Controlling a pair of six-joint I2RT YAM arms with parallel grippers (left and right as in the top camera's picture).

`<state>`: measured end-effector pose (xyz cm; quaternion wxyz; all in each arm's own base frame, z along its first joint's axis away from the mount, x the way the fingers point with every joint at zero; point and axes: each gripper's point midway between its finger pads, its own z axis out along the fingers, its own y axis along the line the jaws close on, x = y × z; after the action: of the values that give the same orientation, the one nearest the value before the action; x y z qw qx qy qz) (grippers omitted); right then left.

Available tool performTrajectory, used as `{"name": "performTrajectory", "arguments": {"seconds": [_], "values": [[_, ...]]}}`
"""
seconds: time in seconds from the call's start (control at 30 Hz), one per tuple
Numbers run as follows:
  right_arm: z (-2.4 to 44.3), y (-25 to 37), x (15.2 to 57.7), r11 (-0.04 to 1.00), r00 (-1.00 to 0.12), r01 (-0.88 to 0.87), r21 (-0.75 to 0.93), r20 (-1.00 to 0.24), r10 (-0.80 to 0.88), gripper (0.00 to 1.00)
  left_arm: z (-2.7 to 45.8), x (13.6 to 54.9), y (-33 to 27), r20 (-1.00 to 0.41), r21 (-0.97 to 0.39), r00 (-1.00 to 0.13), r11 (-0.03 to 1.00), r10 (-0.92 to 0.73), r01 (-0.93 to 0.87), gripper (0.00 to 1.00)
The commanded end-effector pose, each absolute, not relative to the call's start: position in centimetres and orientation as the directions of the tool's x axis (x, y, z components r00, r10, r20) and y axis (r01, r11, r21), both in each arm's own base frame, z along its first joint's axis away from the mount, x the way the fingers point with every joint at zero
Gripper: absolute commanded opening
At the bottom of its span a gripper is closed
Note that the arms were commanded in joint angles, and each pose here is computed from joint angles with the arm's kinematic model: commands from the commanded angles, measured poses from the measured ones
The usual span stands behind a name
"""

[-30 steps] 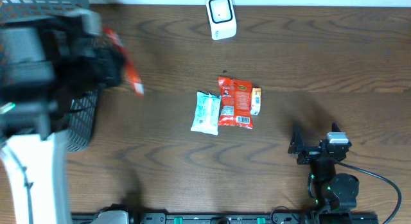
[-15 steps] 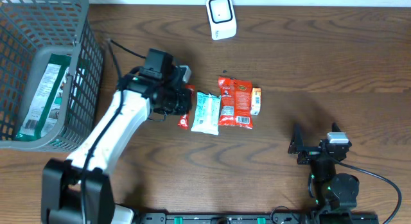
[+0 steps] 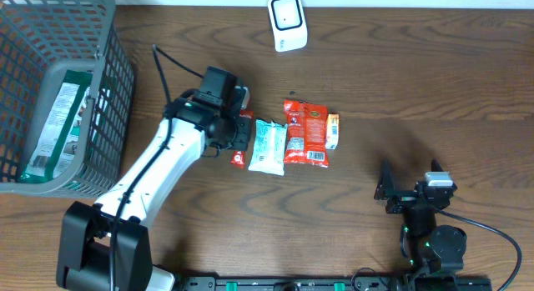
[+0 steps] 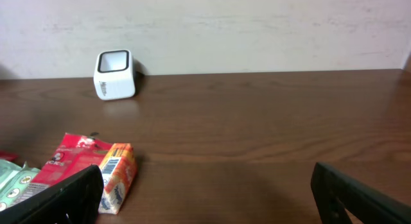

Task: Scan the item barcode
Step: 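Carry the Nescafe stick out and place it left of the wipes, then move the left gripper into the basket and grasp the green gloves pack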

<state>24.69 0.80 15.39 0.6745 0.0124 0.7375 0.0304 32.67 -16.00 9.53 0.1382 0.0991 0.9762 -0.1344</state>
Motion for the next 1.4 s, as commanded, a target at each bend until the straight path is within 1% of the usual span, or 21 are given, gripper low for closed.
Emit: {"name": "performTrajectory", "arguments": {"seconds": [0.0,0.07,0.13,0.17,0.27,0.3,0.33,0.37,0.43,0.53,0.57,0.63,0.7,0.8,0.9,0.93,0.97,1.0,1.07,1.2,1.37], "values": [[15.3,0.6,24.7,0.999,-0.090,-0.018,0.050,-0.995,0.048,0.99,9.7,33.2,-15.2,-0.341,-0.081,-0.920,0.969,0.193,0.233,0.39],[15.3,0.6,24.7,0.999,-0.090,-0.018,0.050,-0.995,0.048,0.99,9.7,33.4,-14.6,-0.355,-0.021,-0.918,0.980,0.179,0.199,0.39],[15.3,0.6,24.7,0.999,-0.090,-0.018,0.050,-0.995,0.048,0.99,10.4,33.7,-14.5,-0.369,-0.018,-0.914,0.982,0.169,0.189,0.42],[15.3,0.6,24.7,0.999,-0.090,-0.018,0.050,-0.995,0.048,0.99,11.6,34.1,-14.1,-0.387,-0.019,-0.908,0.983,0.162,0.183,0.49],[15.3,0.6,24.7,0.999,-0.090,-0.018,0.050,-0.995,0.048,0.99,16.8,35.7,-12.3,-0.466,-0.026,-0.876,0.988,0.122,0.152,0.54],[15.3,0.6,24.7,0.999,-0.090,-0.018,0.050,-0.995,0.048,0.99,19.3,36.5,-11.1,-0.509,-0.022,-0.855,0.992,0.098,0.127,0.55],[15.3,0.6,24.7,0.999,-0.090,-0.018,0.050,-0.995,0.048,0.99,23.0,37.5,-8.9,-0.576,-0.003,-0.816,0.998,0.048,0.061,0.59],[15.3,0.6,24.7,0.999,-0.090,-0.018,0.050,-0.995,0.048,0.99,26.4,38.3,-6.6,-0.640,0.011,-0.768,1.000,0.003,-0.005,0.68],[15.3,0.6,24.7,0.999,-0.090,-0.018,0.050,-0.995,0.048,0.99,32.5,39.1,-2.4,-0.749,0.015,-0.660,0.996,-0.049,-0.091,0.73],[15.3,0.6,24.7,0.999,-0.090,-0.018,0.050,-0.995,0.048,0.99,36.6,39.2,2.8,-0.814,-0.004,-0.567,0.976,-0.130,-0.218,0.77],[15.3,0.6,24.7,0.999,-0.090,-0.018,0.050,-0.995,0.048,0.99,37.8,38.9,6.0,-0.833,-0.012,-0.524,0.955,-0.174,-0.298,0.80],[15.3,0.6,24.7,0.999,-0.090,-0.018,0.050,-0.995,0.048,0.99,38.4,38.5,10.8,-0.849,-0.016,-0.477,0.912,-0.229,-0.409,0.87],[15.3,0.6,24.7,0.999,-0.090,-0.018,0.050,-0.995,0.048,0.99,36.7,37.4,16.9,-0.825,0.011,-0.484,0.849,-0.291,-0.529,0.91],[15.3,0.6,24.7,0.999,-0.090,-0.018,0.050,-0.995,0.048,0.99,33.6,37.0,20.3,-0.777,0.031,-0.522,0.807,-0.352,-0.590,0.92],[15.3,0.6,24.7,0.999,-0.090,-0.018,0.050,-0.995,0.048,0.99,29.0,36.9,23.0,-0.696,0.075,-0.596,0.785,-0.400,-0.614,0.93],[15.3,0.6,24.7,0.999,-0.090,-0.018,0.050,-0.995,0.048,0.99,26.7,37.1,23.9,-0.653,0.105,-0.641,0.790,-0.403,-0.603,0.94],[15.3,0.6,24.7,0.999,-0.090,-0.018,0.050,-0.995,0.048,0.99,23.9,37.4,24.6,-0.588,0.141,-0.704,0.807,-0.397,-0.573,0.94],[15.3,0.6,24.7,0.999,-0.090,-0.018,0.050,-0.995,0.048,0.99,21.9,37.6,24.8,-0.541,0.159,-0.742,0.819,-0.395,-0.552,0.95],[15.3,0.6,24.7,0.999,-0.090,-0.018,0.050,-0.995,0.048,0.99,19.2,37.9,25.0,-0.478,0.172,-0.782,0.831,-0.400,-0.529,0.96],[15.3,0.6,24.7,0.999,-0.090,-0.018,0.050,-0.995,0.048,0.99,13.7,38.3,25.0,-0.355,0.173,-0.835,0.848,-0.420,-0.500,0.96],[15.3,0.6,24.7,0.999,-0.090,-0.018,0.050,-0.995,0.048,0.99,8.4,37.8,24.6,-0.215,0.170,-0.873,0.863,-0.438,-0.475,0.97]]}}
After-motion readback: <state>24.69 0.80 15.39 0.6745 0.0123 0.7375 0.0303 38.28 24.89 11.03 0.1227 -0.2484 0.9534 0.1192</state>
